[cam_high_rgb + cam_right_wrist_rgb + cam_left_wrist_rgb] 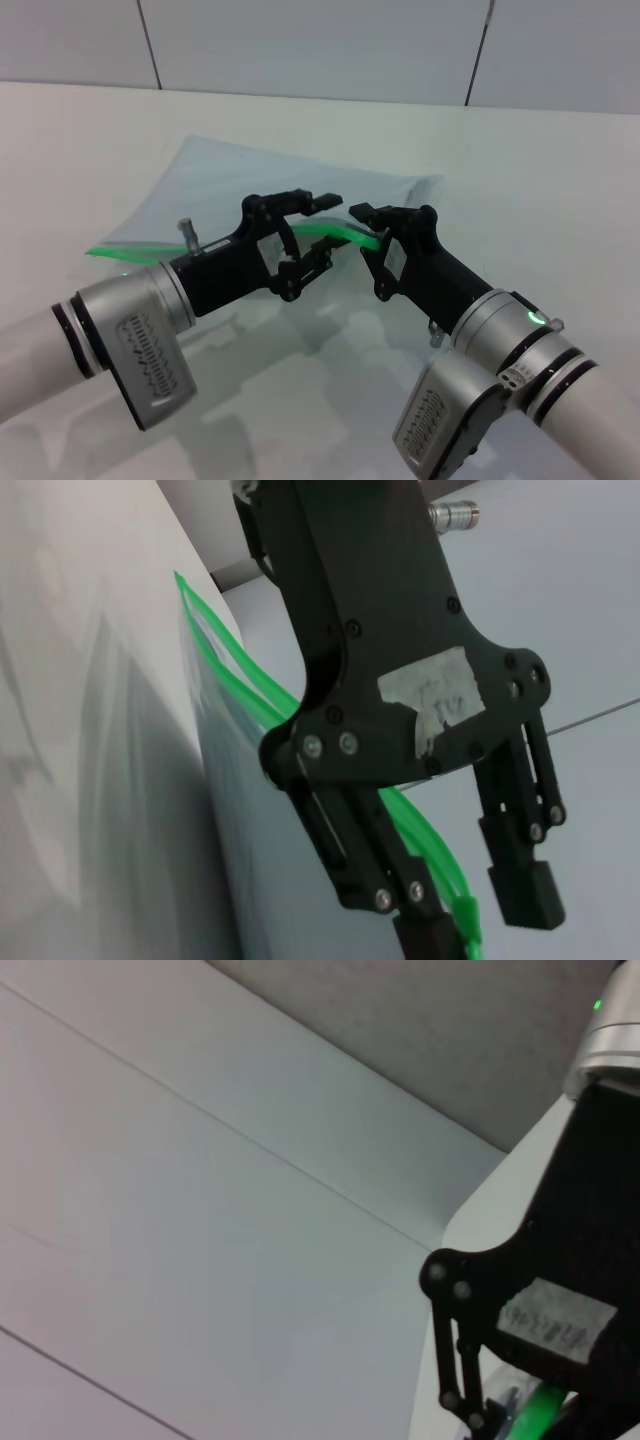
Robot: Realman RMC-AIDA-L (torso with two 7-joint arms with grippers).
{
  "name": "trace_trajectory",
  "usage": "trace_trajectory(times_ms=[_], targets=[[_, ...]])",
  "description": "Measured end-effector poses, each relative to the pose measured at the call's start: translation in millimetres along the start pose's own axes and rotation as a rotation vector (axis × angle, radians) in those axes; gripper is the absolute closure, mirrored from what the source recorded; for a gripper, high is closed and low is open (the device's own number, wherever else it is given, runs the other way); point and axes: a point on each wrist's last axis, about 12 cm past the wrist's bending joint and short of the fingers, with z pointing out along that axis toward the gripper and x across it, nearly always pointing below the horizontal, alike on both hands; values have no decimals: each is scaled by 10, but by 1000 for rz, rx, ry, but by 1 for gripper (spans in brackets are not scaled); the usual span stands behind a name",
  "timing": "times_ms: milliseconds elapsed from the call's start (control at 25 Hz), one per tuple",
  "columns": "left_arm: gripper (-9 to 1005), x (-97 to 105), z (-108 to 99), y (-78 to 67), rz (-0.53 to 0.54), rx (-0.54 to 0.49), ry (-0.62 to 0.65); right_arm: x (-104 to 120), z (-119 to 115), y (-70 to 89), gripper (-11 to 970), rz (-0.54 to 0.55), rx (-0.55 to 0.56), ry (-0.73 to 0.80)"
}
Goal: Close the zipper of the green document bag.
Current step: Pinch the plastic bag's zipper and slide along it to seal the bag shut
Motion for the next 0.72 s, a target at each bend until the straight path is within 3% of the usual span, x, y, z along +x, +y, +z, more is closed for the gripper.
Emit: trace_trajectory(times_ms=[240, 720], targets=[[667, -4, 2, -14, 8, 14, -5, -4, 4, 8, 910, -6, -9, -4], [730, -20, -3, -61, 67, 37, -11, -28, 3, 21, 910, -23, -20, -25]])
